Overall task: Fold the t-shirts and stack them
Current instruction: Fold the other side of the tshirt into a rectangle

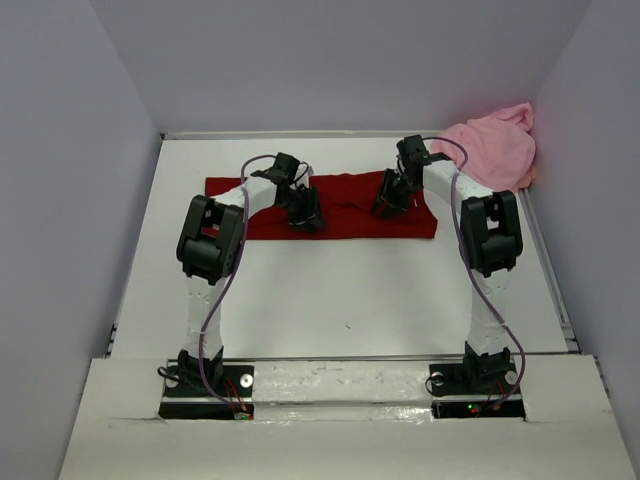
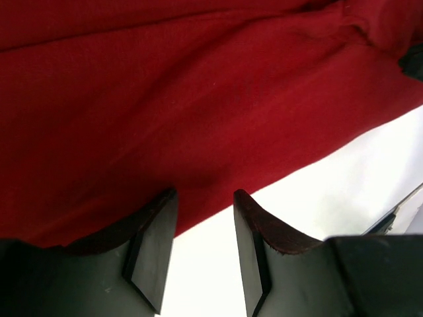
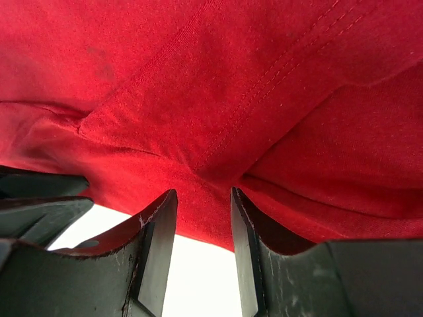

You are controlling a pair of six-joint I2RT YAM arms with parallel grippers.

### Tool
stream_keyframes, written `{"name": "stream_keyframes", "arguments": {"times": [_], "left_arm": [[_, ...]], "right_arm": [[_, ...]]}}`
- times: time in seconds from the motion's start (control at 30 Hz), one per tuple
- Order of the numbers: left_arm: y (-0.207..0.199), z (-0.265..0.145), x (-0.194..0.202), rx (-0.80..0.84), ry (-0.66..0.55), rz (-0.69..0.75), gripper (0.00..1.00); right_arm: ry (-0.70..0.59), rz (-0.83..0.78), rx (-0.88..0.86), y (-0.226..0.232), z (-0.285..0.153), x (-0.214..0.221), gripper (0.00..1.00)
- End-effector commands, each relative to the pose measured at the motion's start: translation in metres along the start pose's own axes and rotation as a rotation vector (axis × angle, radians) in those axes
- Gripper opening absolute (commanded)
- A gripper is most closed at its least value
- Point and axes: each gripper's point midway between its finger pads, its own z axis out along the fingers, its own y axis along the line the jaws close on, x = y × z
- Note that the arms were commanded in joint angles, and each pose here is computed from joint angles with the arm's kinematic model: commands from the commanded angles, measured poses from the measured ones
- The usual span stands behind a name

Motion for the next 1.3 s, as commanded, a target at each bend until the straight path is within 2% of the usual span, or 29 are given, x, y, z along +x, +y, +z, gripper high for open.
{"name": "stream_keyframes", "arguments": {"times": [0.0,0.13,0.37,0.5,0.57,0.63,0.77,0.8,0.83,1.27], "left_arm": [[0.002,0.007,0.010,-0.019,0.023,0.002,0.52],[0.024,0.022,0.023,-0.081,0.069,-0.039,0.52],[0.032,0.028,0.030,-0.106,0.089,-0.063,0.52],[0.031,0.025,0.027,-0.113,0.087,-0.055,0.52],[0.030,0.023,0.026,-0.116,0.083,-0.051,0.52],[0.030,0.021,0.025,-0.117,0.081,-0.052,0.52],[0.030,0.020,0.026,-0.122,0.084,-0.049,0.52],[0.029,0.019,0.026,-0.120,0.085,-0.046,0.52],[0.029,0.019,0.026,-0.123,0.084,-0.046,0.52],[0.032,0.020,0.029,-0.130,0.091,-0.053,0.52]], "right_arm": [[-0.056,-0.042,0.004,0.007,-0.004,-0.016,0.44],[-0.067,-0.051,0.017,0.006,-0.007,-0.019,0.44],[-0.052,-0.048,0.034,0.000,0.000,-0.016,0.43],[-0.047,-0.045,0.042,-0.003,0.005,-0.016,0.28],[-0.048,-0.046,0.046,-0.004,0.008,-0.017,0.26],[-0.048,-0.047,0.049,-0.005,0.011,-0.019,0.19],[-0.048,-0.052,0.038,-0.002,0.014,-0.022,0.17],[-0.050,-0.051,0.037,-0.001,0.014,-0.024,0.06],[-0.052,-0.050,0.036,-0.001,0.014,-0.024,0.00],[-0.082,-0.057,-0.015,0.029,-0.008,-0.047,0.00]]}}
